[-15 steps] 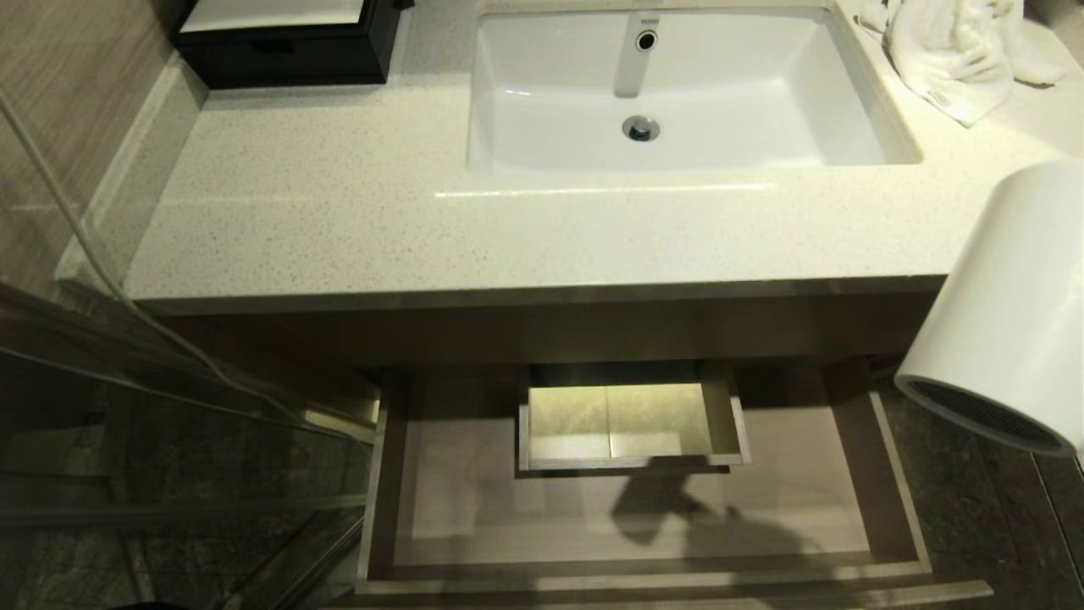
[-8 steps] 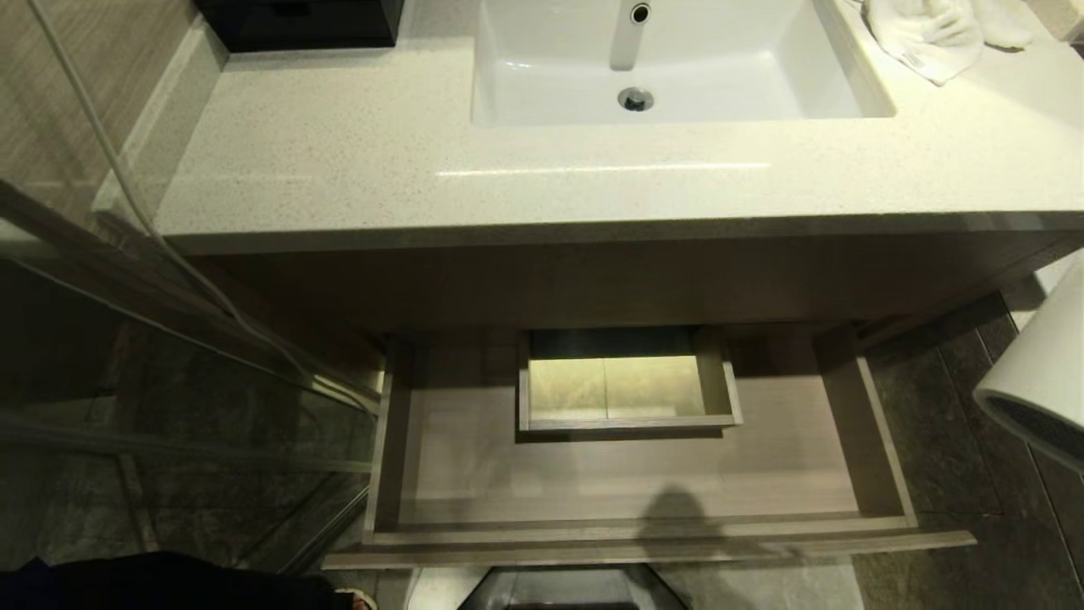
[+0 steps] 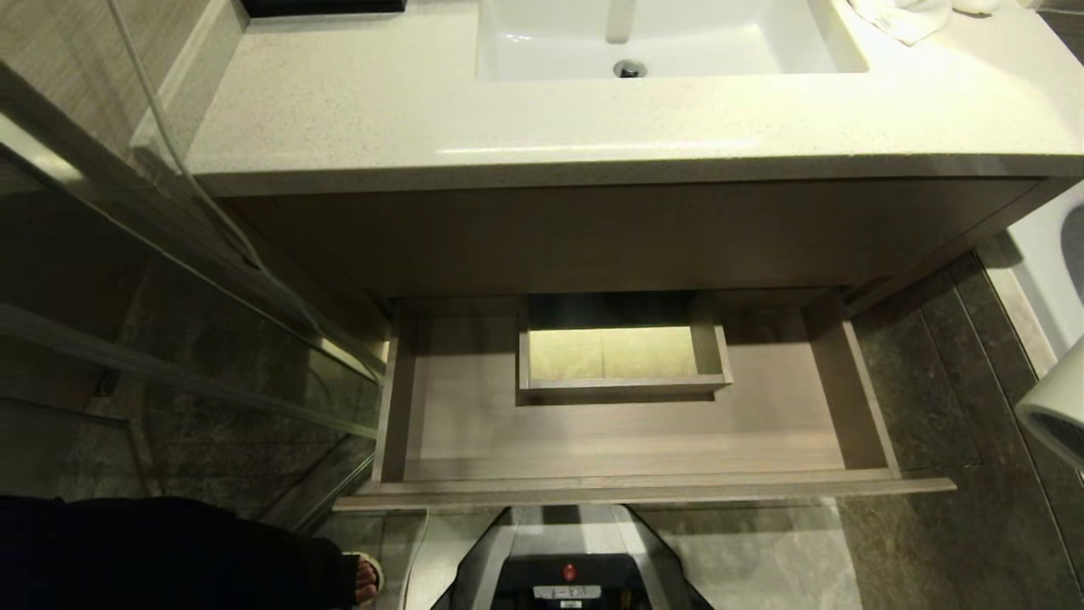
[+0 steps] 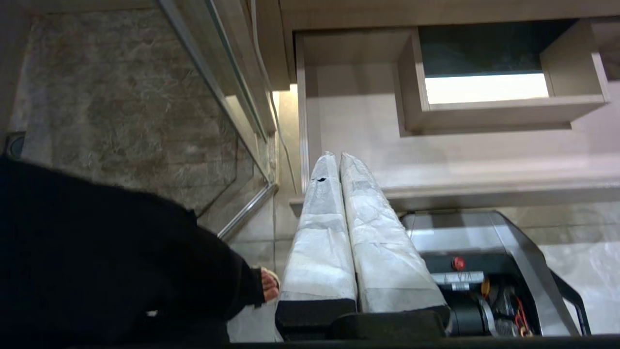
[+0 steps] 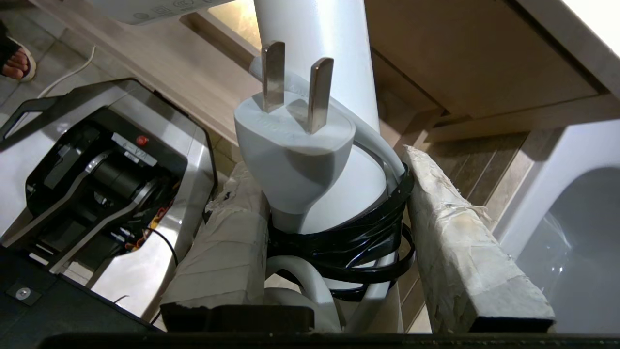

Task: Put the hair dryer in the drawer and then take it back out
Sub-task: Put it into the drawer

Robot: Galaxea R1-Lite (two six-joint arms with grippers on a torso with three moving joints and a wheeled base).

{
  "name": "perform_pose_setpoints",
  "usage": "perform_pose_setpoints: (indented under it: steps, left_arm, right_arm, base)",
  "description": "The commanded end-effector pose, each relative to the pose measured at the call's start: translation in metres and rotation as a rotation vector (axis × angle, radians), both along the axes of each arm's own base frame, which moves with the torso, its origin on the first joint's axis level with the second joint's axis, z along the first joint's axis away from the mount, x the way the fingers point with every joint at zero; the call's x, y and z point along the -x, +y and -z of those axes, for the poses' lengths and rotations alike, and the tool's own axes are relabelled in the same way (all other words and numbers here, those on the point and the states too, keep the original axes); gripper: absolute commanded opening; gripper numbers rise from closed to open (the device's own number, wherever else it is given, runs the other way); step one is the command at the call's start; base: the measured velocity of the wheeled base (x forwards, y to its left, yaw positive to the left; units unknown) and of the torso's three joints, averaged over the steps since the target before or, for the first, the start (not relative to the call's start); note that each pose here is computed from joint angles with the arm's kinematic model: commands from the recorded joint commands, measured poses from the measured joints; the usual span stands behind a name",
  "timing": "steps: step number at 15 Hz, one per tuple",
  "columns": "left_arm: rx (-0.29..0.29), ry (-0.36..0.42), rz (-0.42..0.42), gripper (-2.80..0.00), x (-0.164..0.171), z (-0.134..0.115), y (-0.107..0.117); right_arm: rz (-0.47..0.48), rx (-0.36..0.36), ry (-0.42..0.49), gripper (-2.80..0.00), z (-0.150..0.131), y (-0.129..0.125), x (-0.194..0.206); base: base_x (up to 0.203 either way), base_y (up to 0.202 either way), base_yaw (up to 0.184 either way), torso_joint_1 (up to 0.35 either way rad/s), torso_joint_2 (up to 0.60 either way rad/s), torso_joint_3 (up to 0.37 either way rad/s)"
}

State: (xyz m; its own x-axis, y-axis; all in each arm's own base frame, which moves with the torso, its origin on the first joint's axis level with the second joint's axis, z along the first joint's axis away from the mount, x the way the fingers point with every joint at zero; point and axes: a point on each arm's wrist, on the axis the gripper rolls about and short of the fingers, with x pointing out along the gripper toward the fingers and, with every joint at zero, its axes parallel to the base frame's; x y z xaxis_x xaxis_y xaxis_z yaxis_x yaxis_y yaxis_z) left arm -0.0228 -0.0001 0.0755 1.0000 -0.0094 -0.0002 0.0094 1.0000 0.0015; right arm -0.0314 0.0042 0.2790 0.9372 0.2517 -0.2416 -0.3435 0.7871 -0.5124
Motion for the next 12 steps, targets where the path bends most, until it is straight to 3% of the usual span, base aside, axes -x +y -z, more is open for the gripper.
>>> perform_pose_setpoints:
  steps: [1,12]
  left_arm:
    - [0.0,0.0,0.0,-2.8,0.0,0.0,0.0]
    - [0.0,0.0,0.0,-2.8,0.0,0.0001,0.0]
  right_arm:
    - [0.014,0.009,0.018,-2.8,0.003,-0.0005,0.0008]
    - [0.101,0.004,0.012,-2.8,0.0114,-0.0022,0.0011]
  base:
    - [0.0,0.0,0.0,-0.217,-0.06,-0.246]
    - [0.0,0.0,0.0,-0.215,0.32,0.103]
